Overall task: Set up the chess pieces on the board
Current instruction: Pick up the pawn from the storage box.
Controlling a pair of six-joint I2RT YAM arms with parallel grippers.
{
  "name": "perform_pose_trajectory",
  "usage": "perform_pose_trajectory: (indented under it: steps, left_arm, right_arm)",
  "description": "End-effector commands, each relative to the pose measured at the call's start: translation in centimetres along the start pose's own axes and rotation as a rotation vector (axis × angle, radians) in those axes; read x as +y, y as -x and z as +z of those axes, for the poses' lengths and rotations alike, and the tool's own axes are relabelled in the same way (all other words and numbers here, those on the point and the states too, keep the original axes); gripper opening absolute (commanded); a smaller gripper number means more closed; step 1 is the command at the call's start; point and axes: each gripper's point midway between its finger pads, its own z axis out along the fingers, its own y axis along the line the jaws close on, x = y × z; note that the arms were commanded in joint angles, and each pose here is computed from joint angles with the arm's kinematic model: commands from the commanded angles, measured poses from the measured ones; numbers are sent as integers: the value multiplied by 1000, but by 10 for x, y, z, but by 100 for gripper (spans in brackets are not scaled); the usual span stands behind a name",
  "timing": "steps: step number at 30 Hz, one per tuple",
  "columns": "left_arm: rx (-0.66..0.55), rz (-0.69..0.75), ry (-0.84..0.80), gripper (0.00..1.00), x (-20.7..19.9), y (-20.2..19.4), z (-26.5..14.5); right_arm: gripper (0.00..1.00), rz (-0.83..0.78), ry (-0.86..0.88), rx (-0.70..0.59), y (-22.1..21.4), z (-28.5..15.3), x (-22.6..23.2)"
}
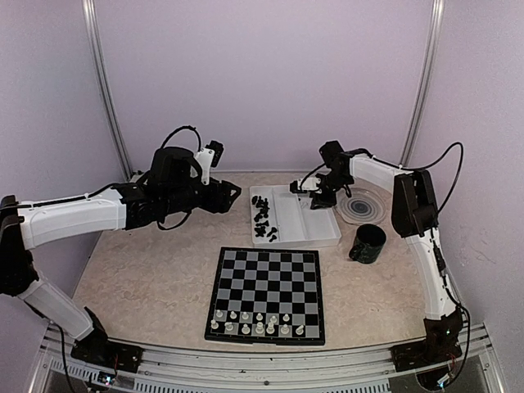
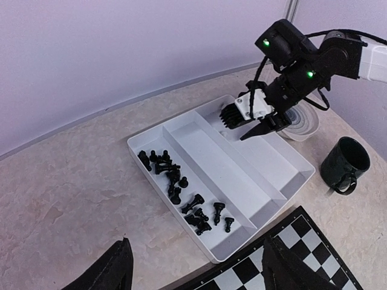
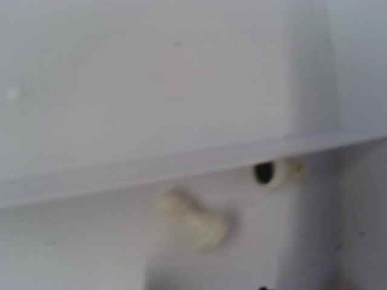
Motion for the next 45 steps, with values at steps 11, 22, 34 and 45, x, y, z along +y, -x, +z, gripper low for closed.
perform_pose_trajectory:
  steps: [11, 22, 34, 45]
  left_arm:
    - [-48, 16, -116, 72, -21, 21, -9]
    - [3, 16, -161, 73, -29, 9, -4]
    - [25, 19, -178, 72, -32, 4, 0]
    - [49, 14, -209, 72, -38, -1, 4]
  right_arm:
    - [44, -180, 119, -27, 5, 27, 24]
    - [42, -209, 205, -61, 9, 50, 48]
    - [34, -157, 314, -95, 12, 55, 76]
    - [34, -37, 409, -30, 0, 44, 98]
